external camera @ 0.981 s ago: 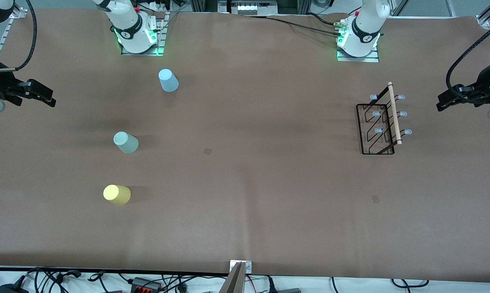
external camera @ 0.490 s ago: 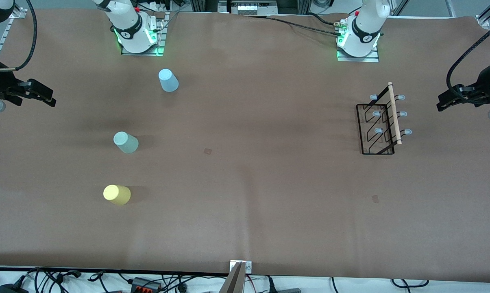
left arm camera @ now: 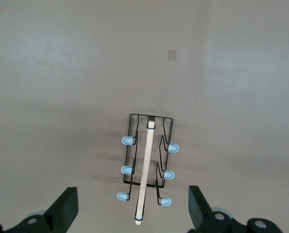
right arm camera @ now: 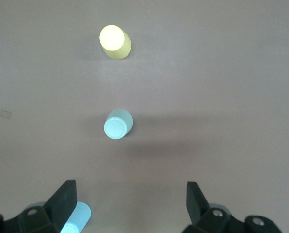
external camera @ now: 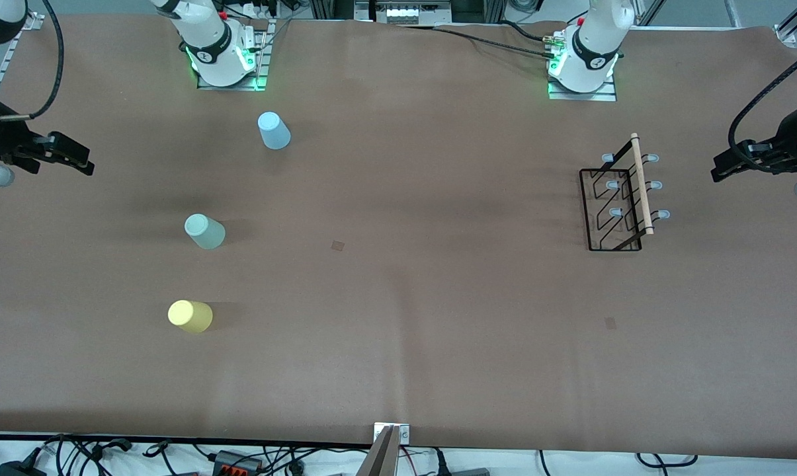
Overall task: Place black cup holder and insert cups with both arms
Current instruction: 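Reach the left gripper to the rack while the right gripper reaches the teal cup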
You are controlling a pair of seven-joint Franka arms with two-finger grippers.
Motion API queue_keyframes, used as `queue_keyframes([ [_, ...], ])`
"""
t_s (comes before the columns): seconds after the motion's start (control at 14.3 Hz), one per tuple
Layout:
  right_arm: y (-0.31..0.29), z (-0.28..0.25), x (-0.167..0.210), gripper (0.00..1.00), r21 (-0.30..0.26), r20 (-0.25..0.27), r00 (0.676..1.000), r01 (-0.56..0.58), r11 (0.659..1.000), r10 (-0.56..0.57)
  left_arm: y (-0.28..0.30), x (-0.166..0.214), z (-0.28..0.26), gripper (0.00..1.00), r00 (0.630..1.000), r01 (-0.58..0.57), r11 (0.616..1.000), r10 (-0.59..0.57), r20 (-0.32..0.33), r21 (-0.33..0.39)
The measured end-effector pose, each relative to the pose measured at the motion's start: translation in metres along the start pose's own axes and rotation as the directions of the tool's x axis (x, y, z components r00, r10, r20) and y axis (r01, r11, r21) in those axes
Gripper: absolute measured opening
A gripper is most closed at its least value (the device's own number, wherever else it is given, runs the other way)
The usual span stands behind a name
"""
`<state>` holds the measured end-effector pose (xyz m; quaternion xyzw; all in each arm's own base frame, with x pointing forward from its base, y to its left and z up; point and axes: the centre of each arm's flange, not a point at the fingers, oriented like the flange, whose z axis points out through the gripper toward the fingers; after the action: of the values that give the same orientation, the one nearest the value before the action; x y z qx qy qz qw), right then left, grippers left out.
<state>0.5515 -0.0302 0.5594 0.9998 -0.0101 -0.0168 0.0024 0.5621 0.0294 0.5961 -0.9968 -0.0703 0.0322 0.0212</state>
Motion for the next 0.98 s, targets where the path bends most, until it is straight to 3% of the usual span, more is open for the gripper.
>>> queue_keyframes([
  [0.35,-0.001,0.022,0.010,1.00,0.001,0.033,0.999,0.003,1.000,-0.003,-0.001,0.011,0.038,1.00,0.998,0.009,1.000,-0.009,0.065,0.000],
  [0.7,-0.016,0.064,0.029,1.00,0.003,0.085,0.996,0.032,0.999,-0.032,0.007,0.012,0.125,1.00,0.998,-0.013,1.000,0.014,0.060,-0.003],
  [0.98,-0.016,0.073,0.032,1.00,0.004,0.100,0.995,0.032,0.999,-0.032,0.022,-0.022,0.190,1.00,0.998,-0.048,0.999,0.048,0.033,-0.005],
])
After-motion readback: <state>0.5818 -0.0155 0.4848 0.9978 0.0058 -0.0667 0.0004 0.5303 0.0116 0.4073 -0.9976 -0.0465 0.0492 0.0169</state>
